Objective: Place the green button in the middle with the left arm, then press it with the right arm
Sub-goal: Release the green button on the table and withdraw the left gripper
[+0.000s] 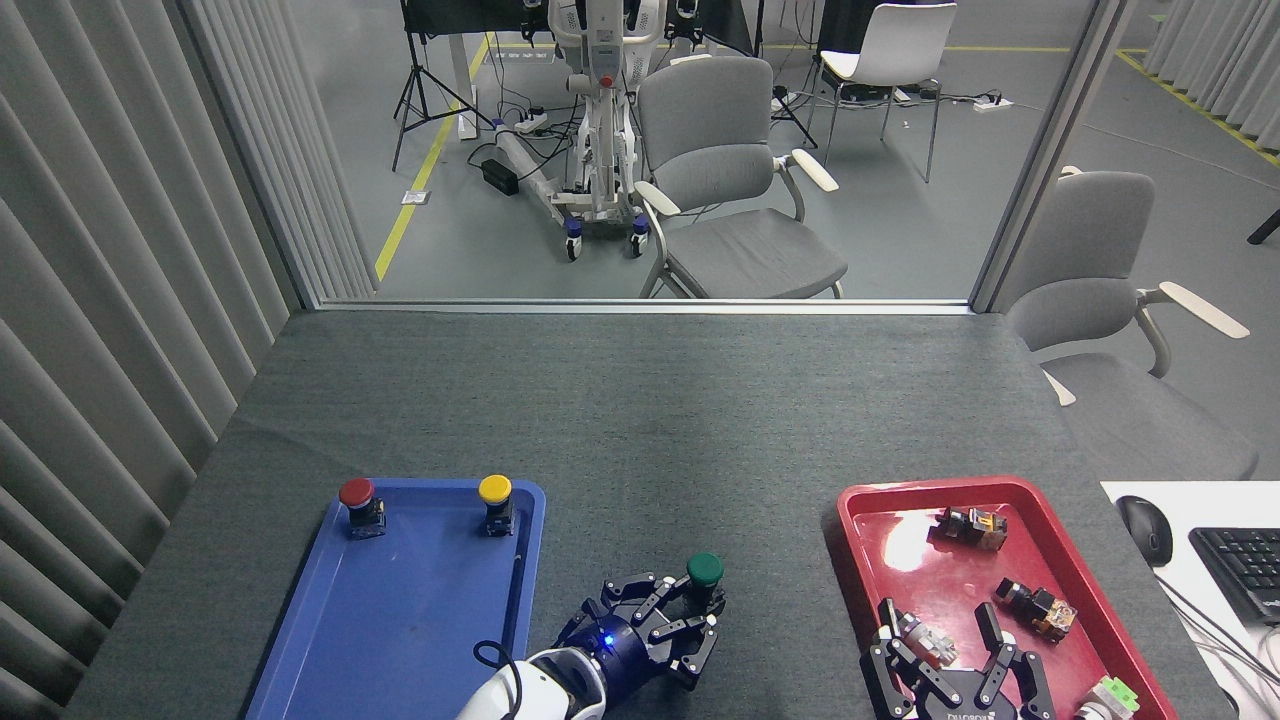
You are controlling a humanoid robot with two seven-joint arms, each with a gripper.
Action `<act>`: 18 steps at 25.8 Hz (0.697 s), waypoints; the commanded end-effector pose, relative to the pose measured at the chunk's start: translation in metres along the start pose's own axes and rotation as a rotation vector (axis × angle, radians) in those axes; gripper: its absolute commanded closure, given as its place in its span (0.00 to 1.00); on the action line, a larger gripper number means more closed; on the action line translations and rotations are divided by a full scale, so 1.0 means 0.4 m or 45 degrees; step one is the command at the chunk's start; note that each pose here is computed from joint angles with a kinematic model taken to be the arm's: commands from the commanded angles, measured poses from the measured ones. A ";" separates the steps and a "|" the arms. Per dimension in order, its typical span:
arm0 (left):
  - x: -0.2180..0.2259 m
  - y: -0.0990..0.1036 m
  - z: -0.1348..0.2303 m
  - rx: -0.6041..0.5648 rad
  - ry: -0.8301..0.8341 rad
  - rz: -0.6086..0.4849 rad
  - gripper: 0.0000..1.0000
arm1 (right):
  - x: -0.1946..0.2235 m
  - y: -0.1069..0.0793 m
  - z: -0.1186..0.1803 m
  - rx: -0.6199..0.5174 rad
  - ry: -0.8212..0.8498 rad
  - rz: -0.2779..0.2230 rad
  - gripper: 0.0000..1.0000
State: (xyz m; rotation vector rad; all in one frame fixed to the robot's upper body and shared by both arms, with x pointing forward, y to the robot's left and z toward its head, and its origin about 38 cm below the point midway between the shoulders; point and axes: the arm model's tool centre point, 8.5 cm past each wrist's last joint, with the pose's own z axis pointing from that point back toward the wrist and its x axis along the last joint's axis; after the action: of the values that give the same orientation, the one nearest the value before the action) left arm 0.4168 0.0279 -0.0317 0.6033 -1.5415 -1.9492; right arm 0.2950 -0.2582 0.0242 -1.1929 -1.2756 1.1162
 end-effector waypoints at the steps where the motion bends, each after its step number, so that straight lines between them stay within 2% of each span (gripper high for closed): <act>1: -0.008 -0.010 0.006 0.012 0.081 0.002 0.26 | 0.003 -0.001 -0.002 -0.004 -0.001 0.001 0.00; 3: -0.017 -0.019 0.016 0.007 0.099 0.008 0.08 | 0.012 0.002 -0.002 -0.002 -0.008 0.007 0.00; 5: -0.013 -0.035 0.030 0.005 0.101 0.025 0.02 | 0.025 0.005 -0.001 0.001 -0.018 0.023 0.00; 7: -0.020 -0.027 0.046 0.039 0.099 0.016 0.01 | 0.035 0.005 -0.003 -0.001 -0.020 0.024 0.00; 10: -0.022 0.013 0.097 0.170 0.104 0.005 0.01 | 0.045 0.008 -0.002 0.002 -0.026 0.017 0.00; 12: -0.060 0.033 0.205 0.295 0.209 0.043 0.01 | 0.061 0.010 -0.003 0.004 -0.053 0.028 0.00; 15: -0.150 0.056 0.366 0.409 0.422 0.058 0.01 | 0.104 0.017 0.000 0.005 -0.130 0.080 0.02; 18: -0.175 0.073 0.455 0.457 0.511 0.035 0.01 | 0.117 0.015 -0.008 -0.003 -0.134 0.068 0.05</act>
State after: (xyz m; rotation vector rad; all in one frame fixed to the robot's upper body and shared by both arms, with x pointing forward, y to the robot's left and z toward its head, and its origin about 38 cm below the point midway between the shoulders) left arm 0.3692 0.1584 0.0195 0.9364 -1.6475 -1.4973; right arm 0.2968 -0.2186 0.0211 -1.1866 -1.3162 1.2199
